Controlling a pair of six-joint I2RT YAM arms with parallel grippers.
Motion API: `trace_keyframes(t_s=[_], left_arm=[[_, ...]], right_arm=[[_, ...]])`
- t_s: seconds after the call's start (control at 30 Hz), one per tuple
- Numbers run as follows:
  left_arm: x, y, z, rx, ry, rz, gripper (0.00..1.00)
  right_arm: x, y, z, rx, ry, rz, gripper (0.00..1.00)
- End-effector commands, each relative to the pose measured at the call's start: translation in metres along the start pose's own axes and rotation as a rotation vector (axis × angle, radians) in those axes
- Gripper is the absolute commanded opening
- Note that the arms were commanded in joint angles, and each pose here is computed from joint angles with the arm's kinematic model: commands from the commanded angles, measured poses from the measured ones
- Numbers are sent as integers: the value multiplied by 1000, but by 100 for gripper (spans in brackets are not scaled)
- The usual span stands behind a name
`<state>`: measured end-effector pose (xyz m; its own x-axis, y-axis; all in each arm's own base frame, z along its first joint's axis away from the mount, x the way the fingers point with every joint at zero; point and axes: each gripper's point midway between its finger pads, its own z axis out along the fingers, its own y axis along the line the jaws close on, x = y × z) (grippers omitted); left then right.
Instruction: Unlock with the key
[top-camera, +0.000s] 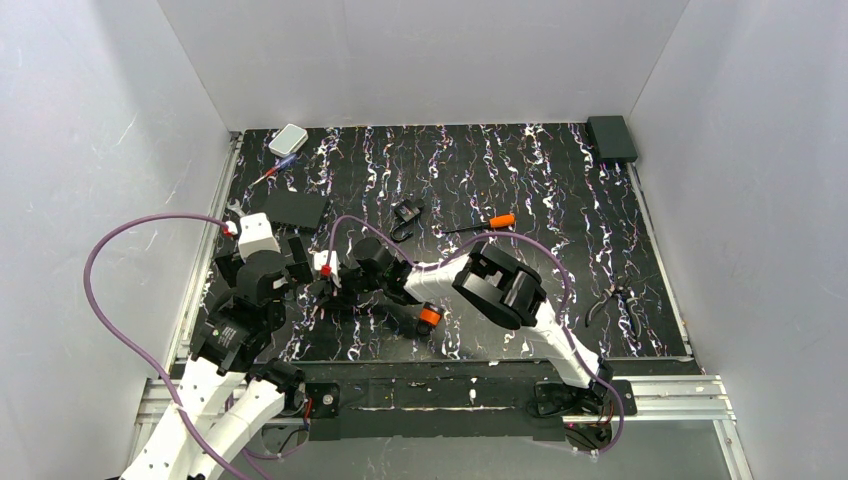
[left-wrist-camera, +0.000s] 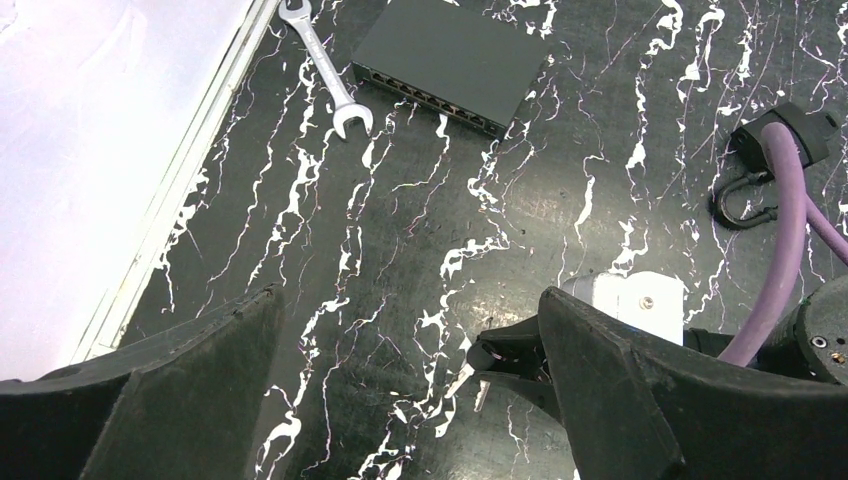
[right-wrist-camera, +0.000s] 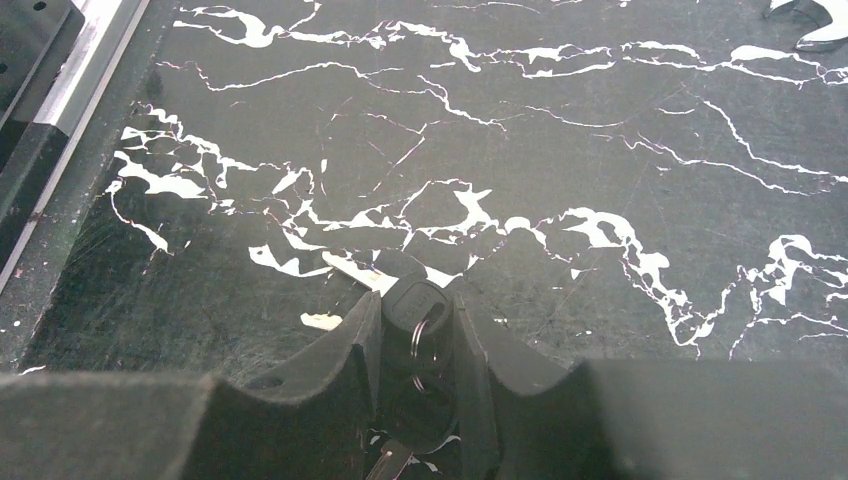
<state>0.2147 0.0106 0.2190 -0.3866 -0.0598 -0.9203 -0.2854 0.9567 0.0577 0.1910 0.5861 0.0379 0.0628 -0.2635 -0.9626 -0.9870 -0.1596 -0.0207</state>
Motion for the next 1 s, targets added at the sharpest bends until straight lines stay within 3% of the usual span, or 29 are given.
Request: trace_keyframes(t_s=[0.0,0.3,0.63,0.97], left_arm=[[2,1,3,-15,5,9,97],[2,0,3,-9,8,12,97],[-2,-13,-3,85,0,-7,97],[-10,-62,-26,396,0,-66,92]], right_arm=[[2,-1,0,19,9,-23,19],[-21,-5,-26,126,-37,-38,9],[-72,-22,-94,431,-205,47,1],[-120,-16,-178,648,-385,217,1]])
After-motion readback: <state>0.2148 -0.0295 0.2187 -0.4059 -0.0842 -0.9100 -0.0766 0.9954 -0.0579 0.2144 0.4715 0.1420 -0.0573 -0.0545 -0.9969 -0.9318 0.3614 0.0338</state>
